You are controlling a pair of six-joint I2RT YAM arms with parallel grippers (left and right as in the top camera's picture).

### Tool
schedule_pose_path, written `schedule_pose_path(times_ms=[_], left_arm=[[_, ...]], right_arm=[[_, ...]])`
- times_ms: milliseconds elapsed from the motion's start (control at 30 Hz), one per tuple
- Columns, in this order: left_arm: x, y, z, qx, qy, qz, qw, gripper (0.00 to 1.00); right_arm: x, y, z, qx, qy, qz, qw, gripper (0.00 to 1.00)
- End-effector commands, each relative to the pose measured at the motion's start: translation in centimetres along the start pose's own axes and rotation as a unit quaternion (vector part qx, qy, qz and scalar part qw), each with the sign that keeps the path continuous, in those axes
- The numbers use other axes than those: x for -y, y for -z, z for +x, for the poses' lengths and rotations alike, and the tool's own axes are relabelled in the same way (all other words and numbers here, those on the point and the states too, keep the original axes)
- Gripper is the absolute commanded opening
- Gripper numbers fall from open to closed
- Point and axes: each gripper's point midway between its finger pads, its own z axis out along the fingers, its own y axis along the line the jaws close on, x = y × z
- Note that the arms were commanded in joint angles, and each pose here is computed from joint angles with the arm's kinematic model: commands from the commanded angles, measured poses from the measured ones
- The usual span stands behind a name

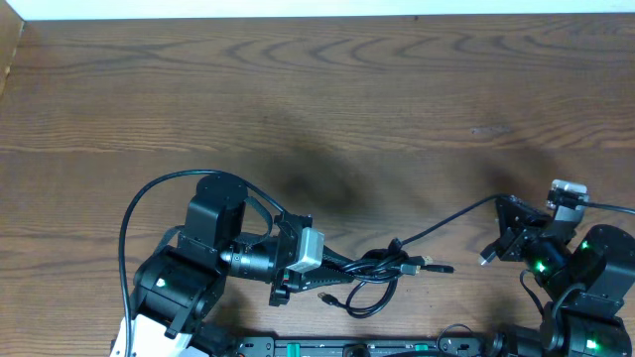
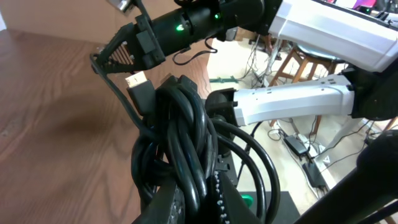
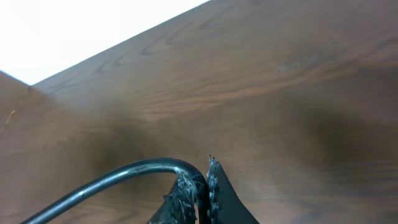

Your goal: Untangle cables

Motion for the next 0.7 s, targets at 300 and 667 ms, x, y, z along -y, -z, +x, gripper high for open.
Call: schedule_pose_path(times_ms=[300,667], left_arm=[[2.7,0.6,-1.7,0.032,-0.028,0.054,0.998,0.07],[3.3,0.9,-1.9,0.034,-0.044,0.046,0.997,0.07]], right_arm=[[7.6,1.9,-1.1,0.055,-0.067,0.22,0.972,0.01],[7.8,1.9,-1.1,0.06,-0.092,0.223,0.969,0.01]])
